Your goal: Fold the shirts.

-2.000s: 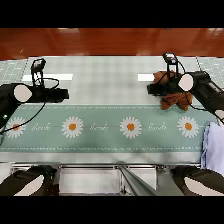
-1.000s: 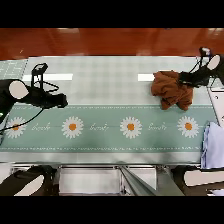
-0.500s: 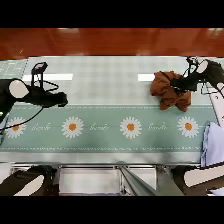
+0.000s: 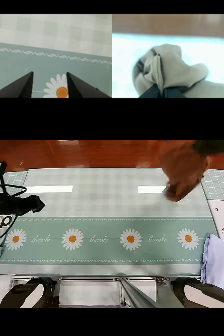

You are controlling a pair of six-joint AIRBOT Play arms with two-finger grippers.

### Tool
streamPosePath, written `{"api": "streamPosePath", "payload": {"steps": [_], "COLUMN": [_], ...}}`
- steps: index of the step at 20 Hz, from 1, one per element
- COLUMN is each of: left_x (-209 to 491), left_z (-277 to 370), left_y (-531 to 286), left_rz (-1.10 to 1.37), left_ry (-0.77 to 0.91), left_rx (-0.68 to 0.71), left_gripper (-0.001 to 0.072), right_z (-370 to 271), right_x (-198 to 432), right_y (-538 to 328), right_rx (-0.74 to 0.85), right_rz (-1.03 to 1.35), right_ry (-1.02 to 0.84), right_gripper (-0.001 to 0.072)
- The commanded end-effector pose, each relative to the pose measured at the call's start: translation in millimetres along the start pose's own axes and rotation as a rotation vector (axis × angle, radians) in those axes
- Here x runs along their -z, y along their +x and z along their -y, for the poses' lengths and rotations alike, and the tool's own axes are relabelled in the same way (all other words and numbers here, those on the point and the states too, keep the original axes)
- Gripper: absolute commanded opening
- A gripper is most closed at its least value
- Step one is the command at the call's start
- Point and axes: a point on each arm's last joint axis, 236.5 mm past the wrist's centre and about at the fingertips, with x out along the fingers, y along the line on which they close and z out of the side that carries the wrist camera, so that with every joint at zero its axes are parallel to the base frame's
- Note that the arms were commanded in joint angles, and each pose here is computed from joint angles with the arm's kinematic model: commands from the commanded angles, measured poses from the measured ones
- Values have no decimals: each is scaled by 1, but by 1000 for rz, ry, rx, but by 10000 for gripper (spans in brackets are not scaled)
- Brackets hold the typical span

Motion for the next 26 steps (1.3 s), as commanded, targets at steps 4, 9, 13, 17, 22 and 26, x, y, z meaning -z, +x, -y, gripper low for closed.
{"api": "streamPosePath", "payload": {"steps": [4,9,13,17,22,26], "left_x": [4,4,2,11,34,41], "left_z": [23,23,23,36,39,39], "left_y": [-17,-17,-17,-15,-2,3], "left_rz": [26,30,36,7,-61,-82], "left_ry": [30,84,82,81,87,79], "left_rx": [83,79,81,141,169,173], "left_gripper": [508,508,508,508,508,508], "right_z": [-94,-149,-220,-296,-378,-419], "right_x": [-83,-20,67,164,246,315], "right_y": [-155,-174,-121,-46,62,95], "right_rx": [-124,-235,-379,-463,-542,-650], "right_rz": [333,130,-125,-310,-447,-628], "right_ry": [-173,-254,-320,-340,-162,-2], "right_gripper": [26,26,26,26,27,182]}}
